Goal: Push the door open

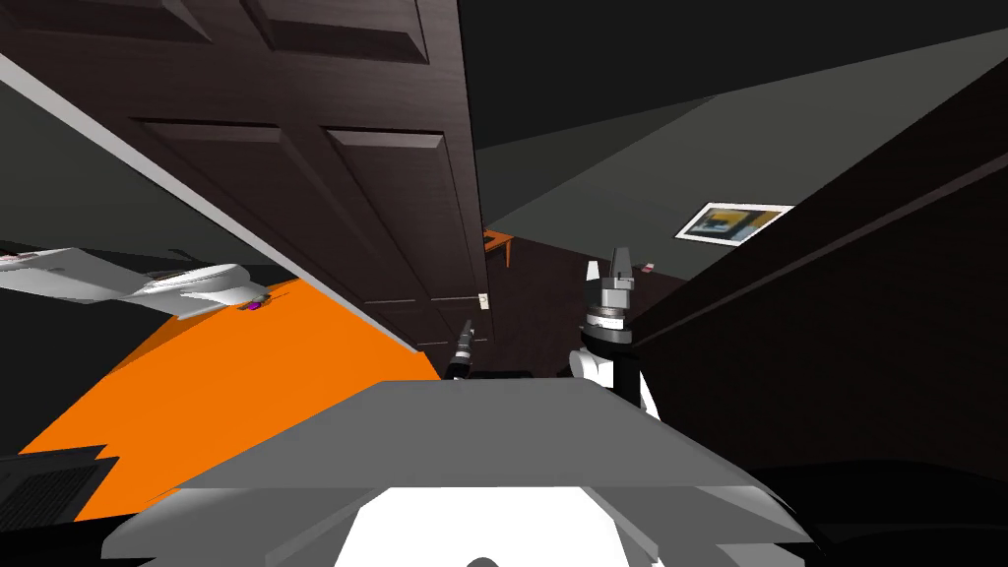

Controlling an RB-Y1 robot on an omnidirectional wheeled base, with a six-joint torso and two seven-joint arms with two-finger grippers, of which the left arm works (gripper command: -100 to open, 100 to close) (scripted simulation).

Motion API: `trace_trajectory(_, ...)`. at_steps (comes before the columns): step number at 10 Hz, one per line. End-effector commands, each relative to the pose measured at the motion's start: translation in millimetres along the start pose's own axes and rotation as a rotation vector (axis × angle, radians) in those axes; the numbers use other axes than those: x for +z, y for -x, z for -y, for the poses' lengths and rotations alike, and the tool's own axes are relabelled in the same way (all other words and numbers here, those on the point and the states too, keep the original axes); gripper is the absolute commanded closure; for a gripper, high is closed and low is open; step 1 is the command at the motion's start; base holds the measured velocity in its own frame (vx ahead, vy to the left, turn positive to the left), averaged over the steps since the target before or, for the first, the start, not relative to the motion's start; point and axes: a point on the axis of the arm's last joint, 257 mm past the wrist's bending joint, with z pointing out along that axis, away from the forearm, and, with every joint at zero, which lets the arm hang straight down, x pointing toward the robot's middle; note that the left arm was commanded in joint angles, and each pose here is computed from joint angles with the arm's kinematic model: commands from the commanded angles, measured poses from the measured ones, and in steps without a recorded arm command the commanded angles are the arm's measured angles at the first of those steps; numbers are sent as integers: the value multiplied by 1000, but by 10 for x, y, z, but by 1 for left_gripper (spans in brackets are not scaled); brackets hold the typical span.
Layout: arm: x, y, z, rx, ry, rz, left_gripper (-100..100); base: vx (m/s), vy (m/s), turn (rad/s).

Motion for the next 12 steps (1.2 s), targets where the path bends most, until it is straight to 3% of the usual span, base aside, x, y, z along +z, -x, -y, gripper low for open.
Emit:
trace_trajectory(1, -66, -208, 13, -13, -3, -21, -100, -65, 1, 162)
trace_trajectory(2, -75, -320, 31, -23, -4, -32, -100, -60, 7, 144)
trace_trajectory(3, -75, -320, 31, -23, -4, -32, -100, -37, 1, 53)
trace_trajectory(4, -89, -496, 66, -40, -7, -47, -100, -35, 0, 170)
trace_trajectory(7, -53, -269, -2, 2, -2, -42, -100, 100, -13, 0)
trace_trajectory(12, 65, -182, 10, 9, -4, -34, -100, 234, -42, -15)
